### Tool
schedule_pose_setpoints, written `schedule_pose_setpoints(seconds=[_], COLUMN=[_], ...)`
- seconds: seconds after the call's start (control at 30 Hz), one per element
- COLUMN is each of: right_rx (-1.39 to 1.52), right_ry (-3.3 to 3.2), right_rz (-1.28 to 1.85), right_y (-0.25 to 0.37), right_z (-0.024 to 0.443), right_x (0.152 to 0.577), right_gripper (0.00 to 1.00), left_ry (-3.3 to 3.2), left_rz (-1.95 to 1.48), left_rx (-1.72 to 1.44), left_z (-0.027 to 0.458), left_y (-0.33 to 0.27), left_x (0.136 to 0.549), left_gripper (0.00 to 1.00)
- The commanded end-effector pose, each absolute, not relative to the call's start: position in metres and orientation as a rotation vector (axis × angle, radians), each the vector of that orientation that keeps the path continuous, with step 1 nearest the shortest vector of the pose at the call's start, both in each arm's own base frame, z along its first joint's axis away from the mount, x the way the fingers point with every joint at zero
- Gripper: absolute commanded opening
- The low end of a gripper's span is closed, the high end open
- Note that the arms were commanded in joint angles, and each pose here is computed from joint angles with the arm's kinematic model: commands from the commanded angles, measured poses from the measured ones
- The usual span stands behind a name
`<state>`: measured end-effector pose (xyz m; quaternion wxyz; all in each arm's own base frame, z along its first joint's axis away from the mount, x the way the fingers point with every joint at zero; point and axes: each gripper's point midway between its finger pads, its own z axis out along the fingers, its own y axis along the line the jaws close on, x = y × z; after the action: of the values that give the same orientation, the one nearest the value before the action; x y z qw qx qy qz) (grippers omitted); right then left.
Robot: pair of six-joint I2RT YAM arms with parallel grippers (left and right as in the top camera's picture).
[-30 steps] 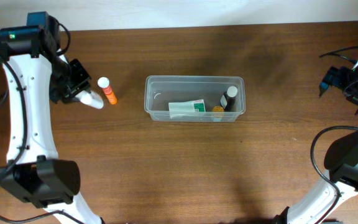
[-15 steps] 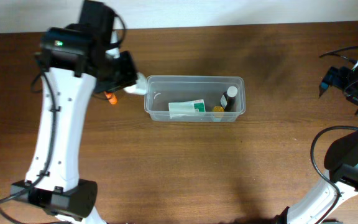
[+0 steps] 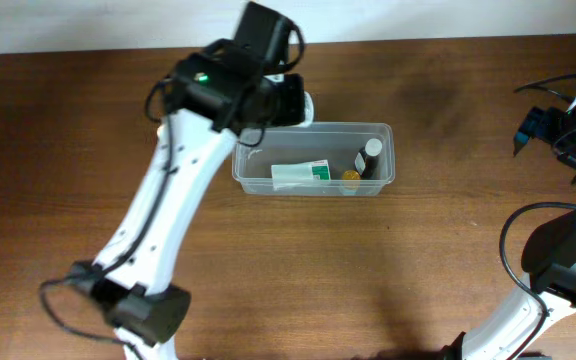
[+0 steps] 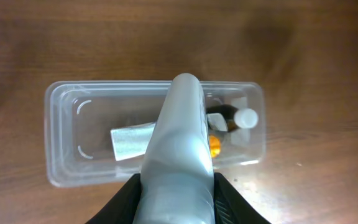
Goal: Pack container
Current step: 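Lift the spray bottle and carry it right over the container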
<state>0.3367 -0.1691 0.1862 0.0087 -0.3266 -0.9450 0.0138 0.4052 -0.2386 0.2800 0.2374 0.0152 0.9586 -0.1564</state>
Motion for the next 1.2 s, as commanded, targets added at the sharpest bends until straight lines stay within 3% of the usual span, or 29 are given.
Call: schedule_pose_setpoints(seconds=[0.0, 0.33, 0.9, 1.17], right_rx=[-1.046, -1.046, -1.046, -1.046], right_ry=[-2.98, -2.98, -2.98, -2.98], right_rz=[0.075, 0.075, 0.075, 0.076], right_y=[-0.17, -0.17, -0.17, -0.17], right_z=[0.199, 0.199, 0.199, 0.199], right_x=[0.333, 0.333, 0.333, 0.333], right_gripper=[0.98, 0.98, 0.98, 0.98], left_ry=[2.656, 2.746, 2.749, 2.791], left_rz=[-0.36, -0.379, -0.391, -0.342], left_rx=[0.056, 0.134, 0.218, 0.213], left_z=[0.25, 0.179, 0.173, 0.145], left_y=[-0.252, -0.298, -0.329, -0.33], left_x=[0.42, 0.434, 0.416, 0.42], left_gripper=[0.13, 0.13, 0.13, 0.14])
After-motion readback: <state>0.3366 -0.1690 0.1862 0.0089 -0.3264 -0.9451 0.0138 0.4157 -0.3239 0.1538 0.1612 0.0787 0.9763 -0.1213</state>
